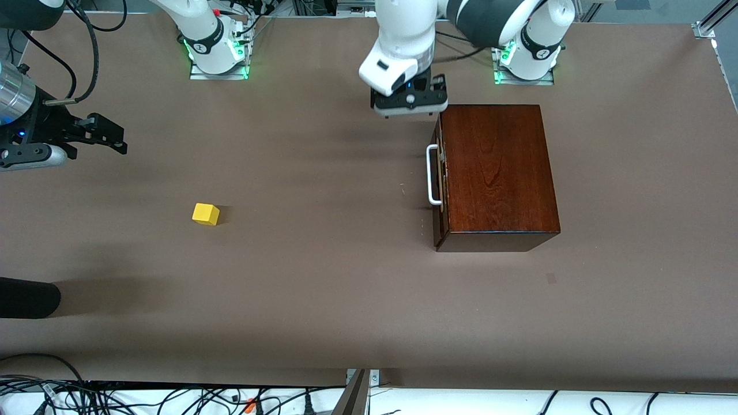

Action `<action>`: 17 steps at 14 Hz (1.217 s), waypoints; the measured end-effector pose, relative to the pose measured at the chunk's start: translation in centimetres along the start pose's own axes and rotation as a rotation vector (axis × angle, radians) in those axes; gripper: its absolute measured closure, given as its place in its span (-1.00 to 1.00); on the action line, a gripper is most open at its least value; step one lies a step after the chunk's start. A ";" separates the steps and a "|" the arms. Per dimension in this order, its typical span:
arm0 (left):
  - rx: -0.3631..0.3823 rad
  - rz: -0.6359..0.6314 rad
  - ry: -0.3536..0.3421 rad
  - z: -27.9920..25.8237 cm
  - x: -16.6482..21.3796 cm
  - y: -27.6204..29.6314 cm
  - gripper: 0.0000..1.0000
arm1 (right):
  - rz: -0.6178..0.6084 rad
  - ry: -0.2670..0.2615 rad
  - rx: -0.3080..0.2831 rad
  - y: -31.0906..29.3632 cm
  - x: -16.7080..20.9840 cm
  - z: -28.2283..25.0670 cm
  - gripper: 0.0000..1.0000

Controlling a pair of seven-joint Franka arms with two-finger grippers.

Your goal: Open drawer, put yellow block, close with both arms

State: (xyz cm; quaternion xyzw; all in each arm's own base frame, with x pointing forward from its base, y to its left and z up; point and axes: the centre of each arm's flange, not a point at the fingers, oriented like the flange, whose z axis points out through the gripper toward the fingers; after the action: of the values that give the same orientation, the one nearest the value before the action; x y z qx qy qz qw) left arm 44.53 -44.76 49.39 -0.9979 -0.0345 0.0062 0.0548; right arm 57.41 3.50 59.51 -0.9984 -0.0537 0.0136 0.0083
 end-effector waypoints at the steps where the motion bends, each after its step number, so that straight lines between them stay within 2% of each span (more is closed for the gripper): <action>1: 0.019 0.005 0.002 1.4 0.5 0.3 -1.00 | 0.000 0.000 0.000 0.0 0.0 0.0 -1.00; 7: 0.093 0.058 0.036 9.4 0.9 1.8 -1.00 | 0.000 0.000 0.000 0.0 0.0 0.0 -1.00; 12: 0.165 0.099 0.056 13.7 1.4 1.6 -1.00 | 0.001 -0.001 0.000 0.0 0.0 0.0 -1.00; 17: 0.195 0.125 0.056 17.1 2.3 1.8 -1.00 | 0.002 -0.003 0.001 0.1 0.1 0.2 -1.00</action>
State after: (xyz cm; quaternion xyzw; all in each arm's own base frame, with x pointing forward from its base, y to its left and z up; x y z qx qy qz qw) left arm 46.62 -44.50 32.17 -0.9878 0.0300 -0.0150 0.1518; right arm 57.51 3.43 59.31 -0.9985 -0.0528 0.0154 0.0085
